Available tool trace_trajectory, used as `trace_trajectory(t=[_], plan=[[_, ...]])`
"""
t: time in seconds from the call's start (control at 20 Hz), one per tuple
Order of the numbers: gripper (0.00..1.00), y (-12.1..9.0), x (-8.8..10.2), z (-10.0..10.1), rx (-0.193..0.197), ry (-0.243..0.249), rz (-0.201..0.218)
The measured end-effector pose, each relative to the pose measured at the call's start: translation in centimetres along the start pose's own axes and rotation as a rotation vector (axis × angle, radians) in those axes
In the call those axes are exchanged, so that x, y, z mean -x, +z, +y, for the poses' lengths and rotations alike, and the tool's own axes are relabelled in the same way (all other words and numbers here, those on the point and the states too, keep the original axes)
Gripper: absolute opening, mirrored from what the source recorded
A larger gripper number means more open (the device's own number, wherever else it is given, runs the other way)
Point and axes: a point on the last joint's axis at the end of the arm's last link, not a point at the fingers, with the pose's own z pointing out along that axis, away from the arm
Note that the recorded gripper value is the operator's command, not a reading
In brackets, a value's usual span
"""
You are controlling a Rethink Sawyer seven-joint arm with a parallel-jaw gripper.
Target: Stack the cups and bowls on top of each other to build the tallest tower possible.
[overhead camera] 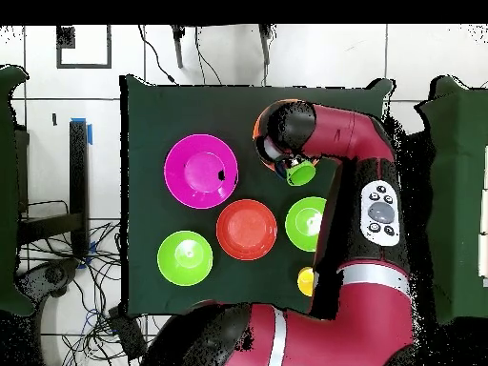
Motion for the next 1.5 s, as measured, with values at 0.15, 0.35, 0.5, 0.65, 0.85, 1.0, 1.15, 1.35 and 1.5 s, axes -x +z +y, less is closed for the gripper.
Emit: trace_trajectory(t=[0.15, 0.35, 0.5, 0.65, 0.85, 1.0, 1.15, 1.35, 1.5], plan=[[0.0, -0.4, 0.4, 0.4, 0.01, 0.001, -0.01], [1.0, -1.4, 1.3, 1.2, 0.034, 0.002, -0.032], [1.0, -1.8, 1.6, 1.5, 0.044, -0.003, -0.037], [1.0, -2.4, 2.8, 1.9, 0.074, -0.031, -0.038], [1.0, -2.7, 4.3, 1.6, 0.106, -0.086, -0.027], [1.0, -3.1, 6.2, 0.2, 0.134, -0.155, -0.023], [1.0, -2.9, 8.2, -2.6, 0.159, -0.245, -0.086], [1.0, -2.0, 9.5, -5.8, 0.19, -0.321, -0.219], [1.0, -1.5, 9.8, -7.6, 0.238, -0.337, -0.29]])
